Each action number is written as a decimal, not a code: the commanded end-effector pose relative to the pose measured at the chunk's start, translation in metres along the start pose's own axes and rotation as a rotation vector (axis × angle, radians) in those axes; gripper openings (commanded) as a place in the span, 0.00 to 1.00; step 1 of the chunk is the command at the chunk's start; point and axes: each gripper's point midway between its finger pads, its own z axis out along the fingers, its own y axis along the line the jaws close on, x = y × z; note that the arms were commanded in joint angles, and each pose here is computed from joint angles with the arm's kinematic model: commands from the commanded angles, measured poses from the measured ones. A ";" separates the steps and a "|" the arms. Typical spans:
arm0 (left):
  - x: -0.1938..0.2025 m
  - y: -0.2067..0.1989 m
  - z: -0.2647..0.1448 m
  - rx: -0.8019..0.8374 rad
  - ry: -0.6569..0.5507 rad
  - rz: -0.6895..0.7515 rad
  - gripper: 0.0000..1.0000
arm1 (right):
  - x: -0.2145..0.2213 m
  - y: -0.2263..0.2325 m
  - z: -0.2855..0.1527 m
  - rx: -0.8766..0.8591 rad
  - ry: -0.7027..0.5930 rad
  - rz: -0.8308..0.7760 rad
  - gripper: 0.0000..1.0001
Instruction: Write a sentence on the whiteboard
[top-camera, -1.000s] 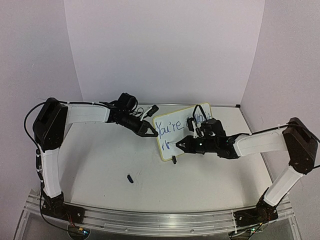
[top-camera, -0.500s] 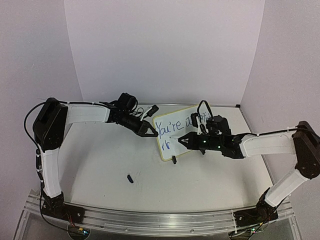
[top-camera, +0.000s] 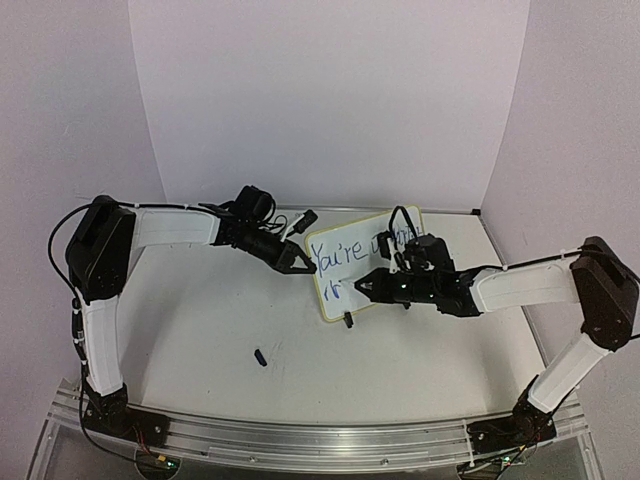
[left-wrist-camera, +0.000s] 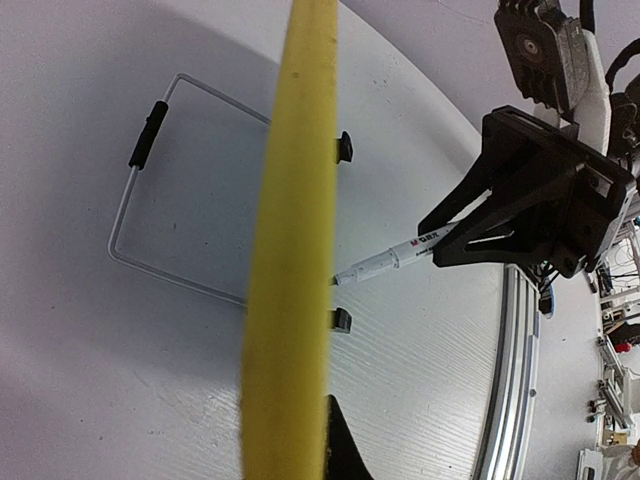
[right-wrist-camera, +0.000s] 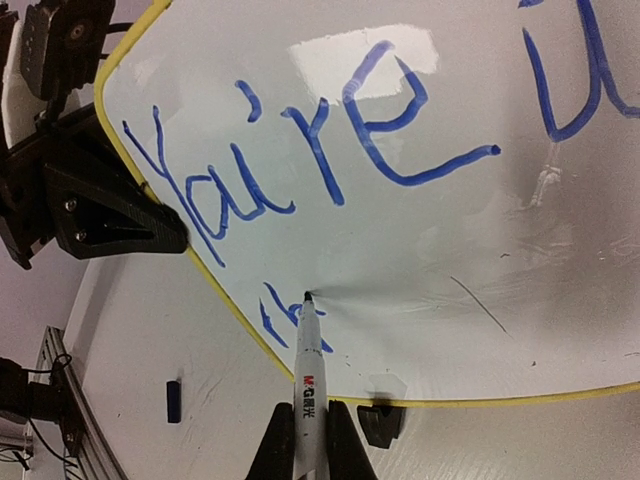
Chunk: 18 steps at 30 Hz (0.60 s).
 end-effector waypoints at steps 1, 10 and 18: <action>0.024 -0.012 0.015 0.013 0.094 -0.014 0.00 | -0.005 -0.008 0.002 0.036 -0.023 0.003 0.00; 0.024 -0.012 0.015 0.014 0.094 -0.015 0.00 | 0.017 -0.023 -0.004 0.068 0.013 0.033 0.00; 0.024 -0.013 0.015 0.015 0.094 -0.014 0.00 | 0.009 -0.019 -0.005 0.064 -0.005 0.021 0.00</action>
